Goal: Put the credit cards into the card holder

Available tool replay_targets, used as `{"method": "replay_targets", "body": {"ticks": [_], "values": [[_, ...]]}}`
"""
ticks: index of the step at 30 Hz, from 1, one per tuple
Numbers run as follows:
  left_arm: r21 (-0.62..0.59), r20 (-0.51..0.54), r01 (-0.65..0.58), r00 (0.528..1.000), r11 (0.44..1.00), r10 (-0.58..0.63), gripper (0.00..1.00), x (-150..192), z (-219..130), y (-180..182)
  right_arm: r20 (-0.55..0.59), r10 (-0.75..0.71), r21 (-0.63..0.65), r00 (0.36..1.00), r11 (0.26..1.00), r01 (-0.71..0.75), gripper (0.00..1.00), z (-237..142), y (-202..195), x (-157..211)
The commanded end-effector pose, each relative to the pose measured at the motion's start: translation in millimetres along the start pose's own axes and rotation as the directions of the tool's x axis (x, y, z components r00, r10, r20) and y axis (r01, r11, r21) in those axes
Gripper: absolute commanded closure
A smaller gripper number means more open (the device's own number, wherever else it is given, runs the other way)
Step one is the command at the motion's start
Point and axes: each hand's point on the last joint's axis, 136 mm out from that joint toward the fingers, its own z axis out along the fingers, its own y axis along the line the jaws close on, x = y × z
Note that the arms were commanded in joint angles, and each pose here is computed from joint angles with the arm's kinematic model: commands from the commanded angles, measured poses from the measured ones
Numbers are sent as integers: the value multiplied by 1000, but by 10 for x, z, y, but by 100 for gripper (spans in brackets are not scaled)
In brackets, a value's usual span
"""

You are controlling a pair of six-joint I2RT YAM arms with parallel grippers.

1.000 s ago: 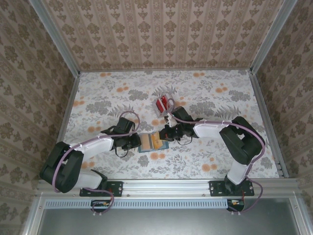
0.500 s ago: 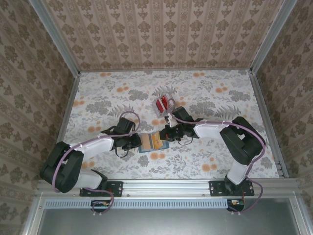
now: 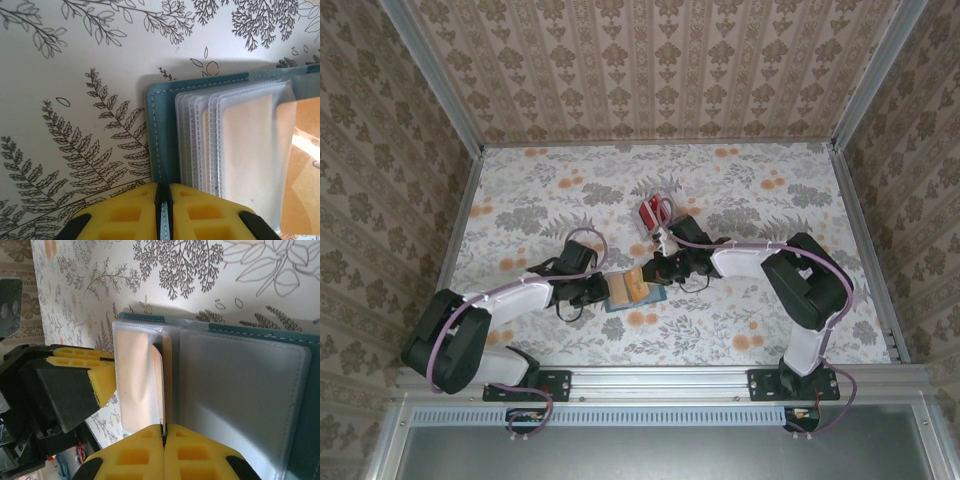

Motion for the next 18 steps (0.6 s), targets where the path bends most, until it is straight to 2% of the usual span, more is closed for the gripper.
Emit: {"method": "replay_targets", "body": {"ticks": [1,18], "values": [[-15,-12,11,1000,1000,-12,86,39,38,31,-1,-1,64,1000,998,1,95,66,-138,-24],[-16,-16,7,1000,1000,-8,86,39,54,29,38,-63,162,997,985,56,95,188,-193,1]]}}
